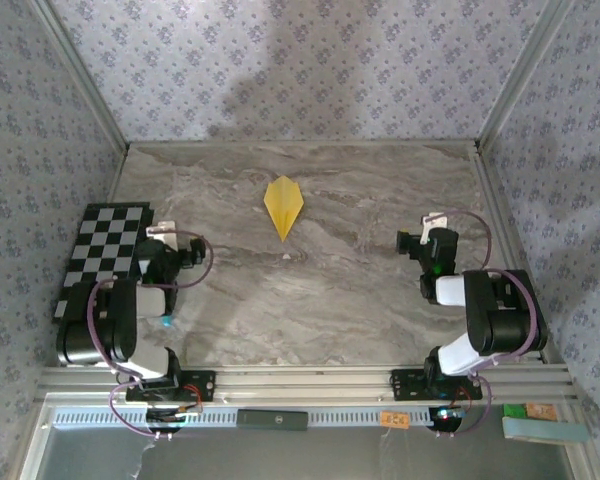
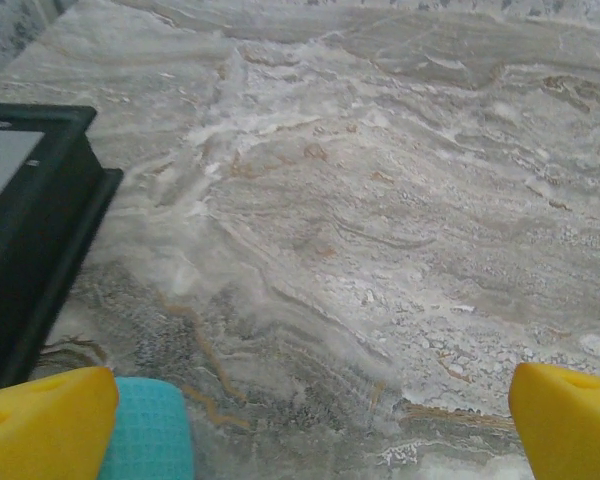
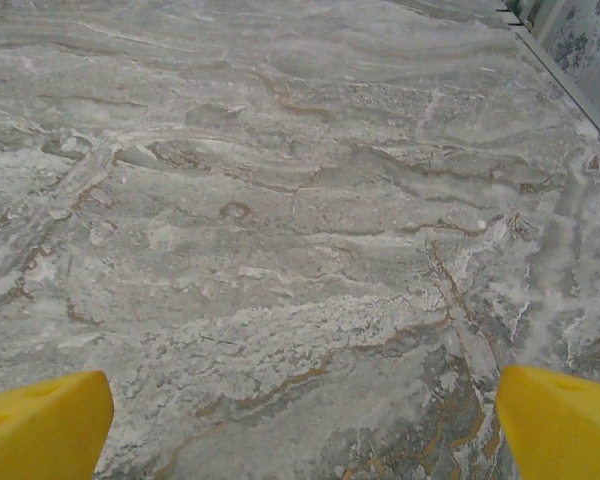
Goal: Fold a paper plane with a square sheet of paper (pick it up from the middle)
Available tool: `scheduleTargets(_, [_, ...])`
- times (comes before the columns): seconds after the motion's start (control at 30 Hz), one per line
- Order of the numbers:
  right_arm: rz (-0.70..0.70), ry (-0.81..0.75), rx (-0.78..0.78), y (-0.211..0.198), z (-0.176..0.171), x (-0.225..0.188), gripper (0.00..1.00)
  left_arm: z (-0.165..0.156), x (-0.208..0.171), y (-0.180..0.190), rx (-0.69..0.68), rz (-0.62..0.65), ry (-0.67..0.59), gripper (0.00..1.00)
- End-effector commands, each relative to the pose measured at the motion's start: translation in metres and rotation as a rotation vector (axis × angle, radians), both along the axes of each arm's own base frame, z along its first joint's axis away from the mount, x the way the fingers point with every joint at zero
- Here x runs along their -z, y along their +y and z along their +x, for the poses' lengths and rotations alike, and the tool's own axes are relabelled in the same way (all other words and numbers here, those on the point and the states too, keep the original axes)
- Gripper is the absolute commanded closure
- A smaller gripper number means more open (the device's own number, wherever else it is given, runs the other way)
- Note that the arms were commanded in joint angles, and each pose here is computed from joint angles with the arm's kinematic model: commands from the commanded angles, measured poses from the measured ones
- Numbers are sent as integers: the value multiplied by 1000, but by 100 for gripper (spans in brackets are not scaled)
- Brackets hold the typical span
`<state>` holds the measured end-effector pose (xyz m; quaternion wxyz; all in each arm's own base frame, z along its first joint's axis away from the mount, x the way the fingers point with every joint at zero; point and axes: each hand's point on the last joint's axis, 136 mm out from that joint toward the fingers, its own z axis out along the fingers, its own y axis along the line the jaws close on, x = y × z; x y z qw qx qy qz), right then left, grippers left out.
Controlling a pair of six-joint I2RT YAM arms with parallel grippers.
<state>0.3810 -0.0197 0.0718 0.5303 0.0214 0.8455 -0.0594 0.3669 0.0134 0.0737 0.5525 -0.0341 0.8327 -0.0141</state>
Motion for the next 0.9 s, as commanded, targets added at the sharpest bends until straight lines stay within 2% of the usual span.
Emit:
scheduleTargets(0.0, [-4,-68,-15,1,7,-14,0,18,-22,-4,37,4,-84,0])
scheduleTargets(0.2, [17,-50,-9,-3,9,-13,0,31,-13,1,-16,38,3,0])
scheduleTargets(0.87, [21,-47,-11,-3,9,-12,0,32,-14,-1,-16,52,3,0])
